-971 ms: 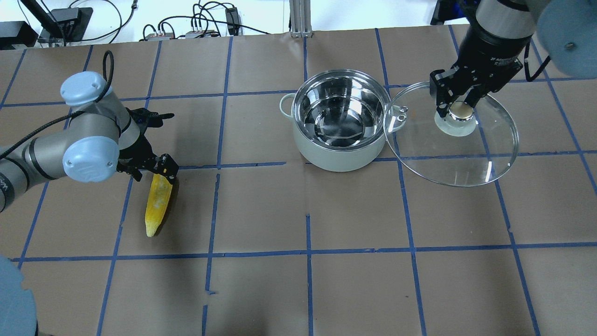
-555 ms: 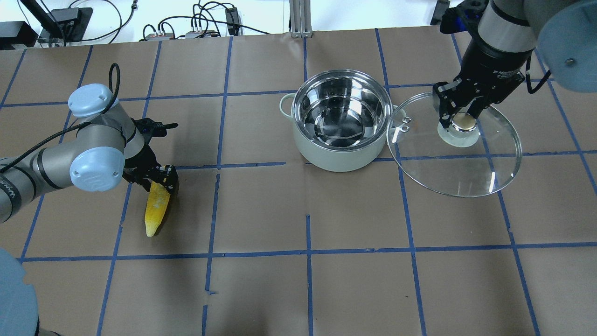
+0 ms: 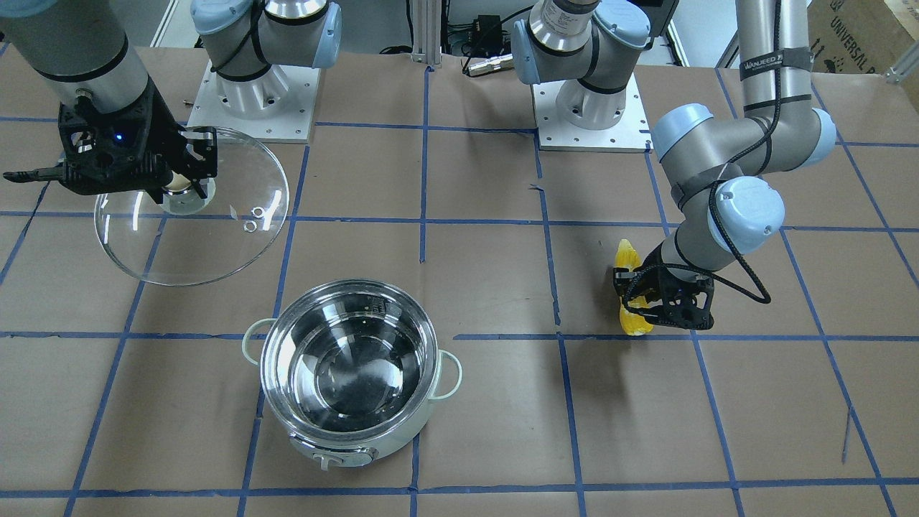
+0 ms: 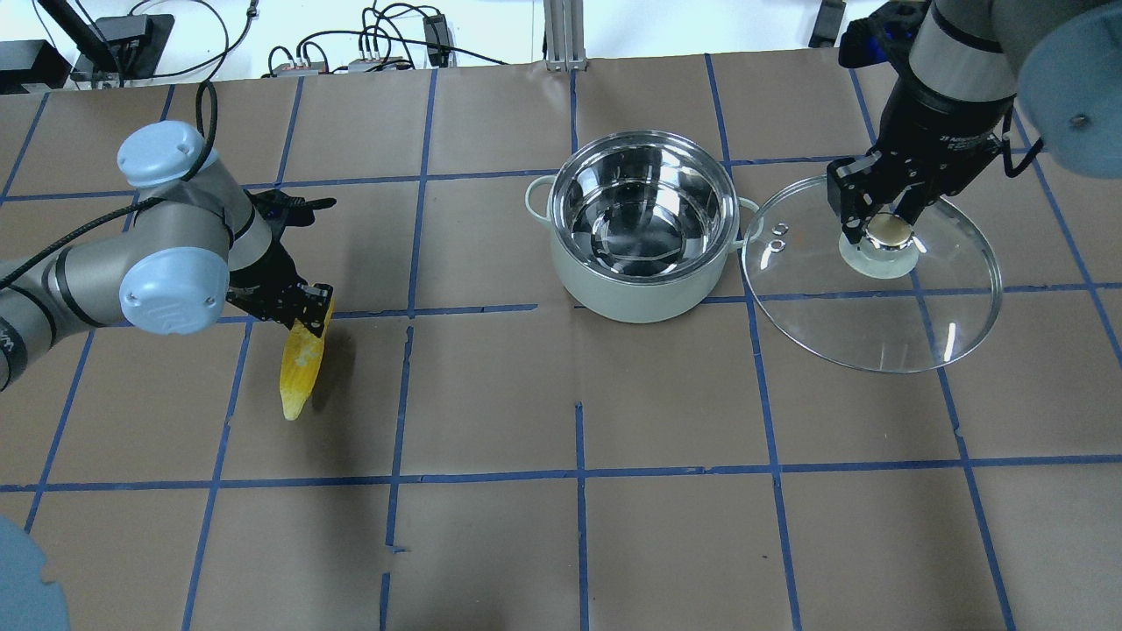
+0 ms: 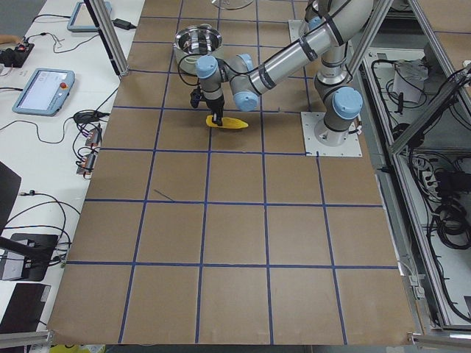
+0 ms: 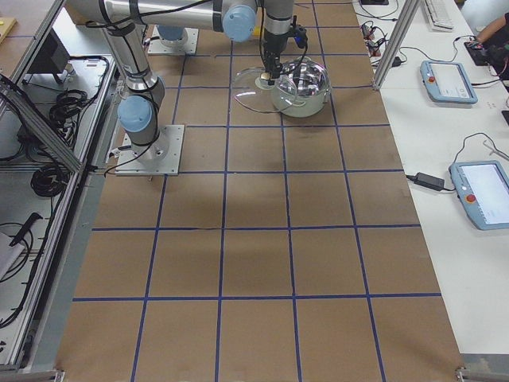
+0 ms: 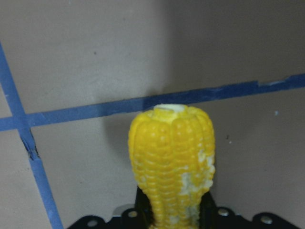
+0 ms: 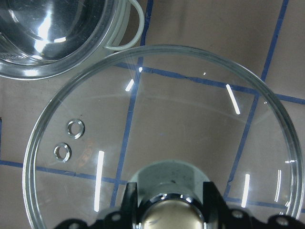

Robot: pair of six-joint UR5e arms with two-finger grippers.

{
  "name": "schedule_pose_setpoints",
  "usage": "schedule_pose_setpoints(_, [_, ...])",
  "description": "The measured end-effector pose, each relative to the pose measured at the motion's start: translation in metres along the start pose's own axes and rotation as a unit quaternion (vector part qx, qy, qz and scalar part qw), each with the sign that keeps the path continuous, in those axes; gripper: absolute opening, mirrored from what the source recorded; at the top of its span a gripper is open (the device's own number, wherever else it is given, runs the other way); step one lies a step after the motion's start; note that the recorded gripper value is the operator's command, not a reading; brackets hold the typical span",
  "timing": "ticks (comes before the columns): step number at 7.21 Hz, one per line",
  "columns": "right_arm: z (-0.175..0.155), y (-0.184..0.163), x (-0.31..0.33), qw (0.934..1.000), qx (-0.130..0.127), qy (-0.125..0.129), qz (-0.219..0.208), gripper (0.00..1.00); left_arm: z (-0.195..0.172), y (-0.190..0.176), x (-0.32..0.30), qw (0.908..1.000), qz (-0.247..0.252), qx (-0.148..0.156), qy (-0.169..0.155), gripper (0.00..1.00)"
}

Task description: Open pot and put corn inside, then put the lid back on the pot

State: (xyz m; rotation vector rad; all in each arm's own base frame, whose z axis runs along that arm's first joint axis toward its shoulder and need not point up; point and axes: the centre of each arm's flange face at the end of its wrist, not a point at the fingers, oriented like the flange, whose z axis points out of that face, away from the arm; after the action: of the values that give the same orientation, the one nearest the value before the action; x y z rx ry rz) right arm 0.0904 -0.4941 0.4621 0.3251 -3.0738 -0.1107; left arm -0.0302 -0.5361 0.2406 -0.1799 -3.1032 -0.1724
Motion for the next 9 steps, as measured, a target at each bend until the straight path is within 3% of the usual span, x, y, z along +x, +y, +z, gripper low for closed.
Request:
schedule_pose_setpoints(3, [0.000, 0.000, 0.000, 1.0000, 0.000, 0.000, -0.001, 0.25, -0.078, -0.030, 0.097, 0.9993, -0.002, 0.036, -0.006, 0.20])
schedule_pose_setpoints(6, [0.001, 0.000, 0.003, 0.9999, -0.004, 0.011, -0.006, 0.24, -0.134, -0.077, 0.225, 0.9963, -0.042, 0.064, 0.040, 0.21])
schedule_pose_setpoints(8, [0.002, 0.000, 0.004, 0.9998, -0.007, 0.017, -0.006, 0.24, -0.156, -0.099, 0.310, 0.9936, -0.055, 0.076, 0.064, 0.21])
schedule_pose_setpoints(9, [0.002, 0.000, 0.004, 0.9998, -0.007, 0.018, -0.006, 0.24, -0.151, -0.112, 0.342, 0.9931, -0.057, 0.077, 0.067, 0.21])
